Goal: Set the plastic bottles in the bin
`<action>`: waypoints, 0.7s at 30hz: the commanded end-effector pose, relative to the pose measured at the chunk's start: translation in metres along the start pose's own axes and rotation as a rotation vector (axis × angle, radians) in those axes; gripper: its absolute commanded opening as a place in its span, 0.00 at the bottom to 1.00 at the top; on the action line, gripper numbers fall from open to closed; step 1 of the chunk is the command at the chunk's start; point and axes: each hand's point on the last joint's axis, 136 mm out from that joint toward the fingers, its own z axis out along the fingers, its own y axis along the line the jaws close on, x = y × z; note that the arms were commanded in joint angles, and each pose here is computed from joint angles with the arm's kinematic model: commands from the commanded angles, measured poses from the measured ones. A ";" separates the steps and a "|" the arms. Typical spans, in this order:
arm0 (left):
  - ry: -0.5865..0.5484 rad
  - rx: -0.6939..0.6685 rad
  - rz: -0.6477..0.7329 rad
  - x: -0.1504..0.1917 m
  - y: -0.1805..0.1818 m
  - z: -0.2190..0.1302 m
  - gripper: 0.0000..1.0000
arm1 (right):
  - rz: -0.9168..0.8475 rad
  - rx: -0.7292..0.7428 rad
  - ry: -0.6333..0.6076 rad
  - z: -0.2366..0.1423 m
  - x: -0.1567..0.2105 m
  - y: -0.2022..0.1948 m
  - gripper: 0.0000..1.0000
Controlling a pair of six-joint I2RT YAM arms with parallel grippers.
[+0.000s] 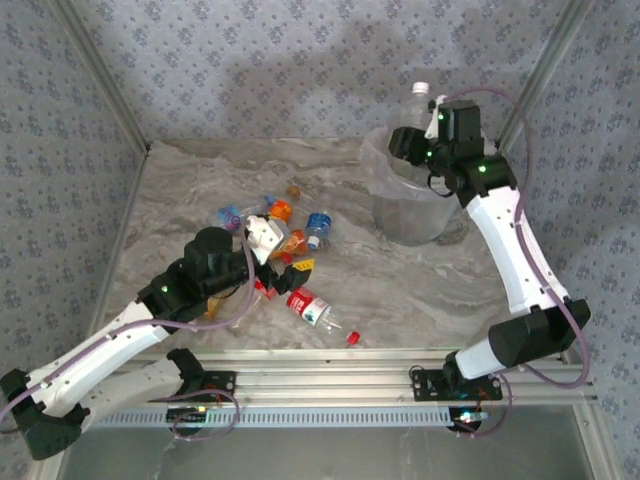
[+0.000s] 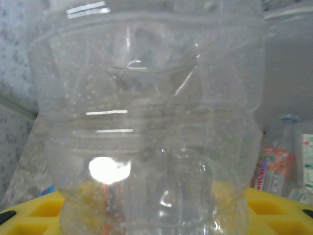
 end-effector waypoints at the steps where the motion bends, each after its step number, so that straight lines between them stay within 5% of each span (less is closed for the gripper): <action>1: -0.054 0.008 0.009 -0.021 -0.002 -0.007 0.99 | 0.107 0.080 0.047 0.014 0.002 -0.027 0.55; 15: -0.176 -0.115 -0.005 -0.035 0.017 -0.030 1.00 | 0.220 0.181 0.235 0.078 0.034 -0.067 0.56; 21: -0.160 -0.105 -0.006 -0.033 0.015 -0.027 1.00 | 0.233 0.182 0.263 0.082 0.044 -0.069 0.66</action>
